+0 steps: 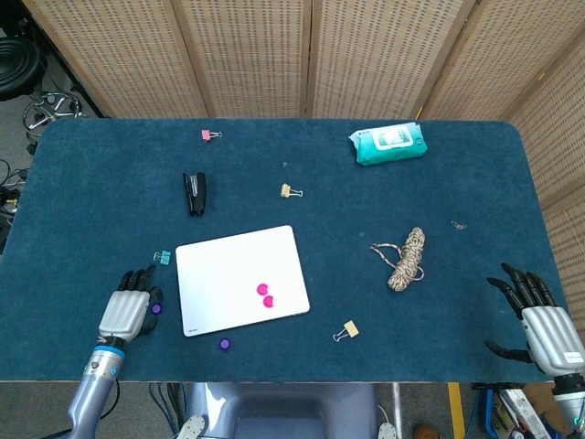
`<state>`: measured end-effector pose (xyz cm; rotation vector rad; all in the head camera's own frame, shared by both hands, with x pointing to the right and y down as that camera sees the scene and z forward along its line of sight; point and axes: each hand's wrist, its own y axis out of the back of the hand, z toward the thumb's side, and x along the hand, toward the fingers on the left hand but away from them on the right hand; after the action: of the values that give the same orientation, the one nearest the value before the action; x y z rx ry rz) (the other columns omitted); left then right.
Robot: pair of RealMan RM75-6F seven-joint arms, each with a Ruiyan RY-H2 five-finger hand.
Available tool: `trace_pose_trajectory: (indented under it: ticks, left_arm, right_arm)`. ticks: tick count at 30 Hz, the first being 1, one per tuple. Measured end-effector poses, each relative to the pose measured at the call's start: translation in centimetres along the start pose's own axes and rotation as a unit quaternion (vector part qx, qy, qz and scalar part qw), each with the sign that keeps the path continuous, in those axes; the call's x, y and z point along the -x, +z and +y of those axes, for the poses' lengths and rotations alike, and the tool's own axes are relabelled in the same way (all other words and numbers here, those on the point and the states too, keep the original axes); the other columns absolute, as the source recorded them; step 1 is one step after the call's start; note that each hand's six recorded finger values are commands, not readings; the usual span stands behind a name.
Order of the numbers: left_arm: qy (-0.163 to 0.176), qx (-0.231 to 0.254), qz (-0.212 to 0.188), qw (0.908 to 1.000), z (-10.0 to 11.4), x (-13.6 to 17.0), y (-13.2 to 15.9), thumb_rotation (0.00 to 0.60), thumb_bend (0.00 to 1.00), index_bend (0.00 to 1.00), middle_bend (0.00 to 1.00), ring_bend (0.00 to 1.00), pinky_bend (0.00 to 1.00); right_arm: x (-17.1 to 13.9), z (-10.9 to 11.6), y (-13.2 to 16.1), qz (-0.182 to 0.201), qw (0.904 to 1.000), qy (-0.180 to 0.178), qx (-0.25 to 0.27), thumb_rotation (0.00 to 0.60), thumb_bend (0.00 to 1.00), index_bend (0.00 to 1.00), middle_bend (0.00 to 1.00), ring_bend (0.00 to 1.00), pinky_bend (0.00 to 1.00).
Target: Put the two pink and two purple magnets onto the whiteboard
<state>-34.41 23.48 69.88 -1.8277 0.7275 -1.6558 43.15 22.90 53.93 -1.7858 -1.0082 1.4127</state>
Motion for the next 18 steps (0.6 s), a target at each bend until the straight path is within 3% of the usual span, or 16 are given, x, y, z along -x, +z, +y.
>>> trace_pose_trajectory:
  ticks: [10, 18]
  left_arm:
    - [-0.002, 0.001, 0.001, 1.0000, -0.22, -0.18, 0.06, 0.600, 0.32, 0.43, 0.00, 0.00, 0.00]
    - [-0.004, 0.001, 0.004, 1.0000, -0.42, -0.20, -0.07, 0.600, 0.34, 0.49, 0.00, 0.00, 0.00]
  right_arm:
    - [0.10, 0.04, -0.20, -0.003, 1.0000, 0.001, 0.001, 0.600, 0.00, 0.15, 0.00, 0.00, 0.00]
    - [0.15, 0.21, -0.31, -0.005, 1.0000, -0.001, 0.004, 0.600, 0.00, 0.15, 0.00, 0.00, 0.00]
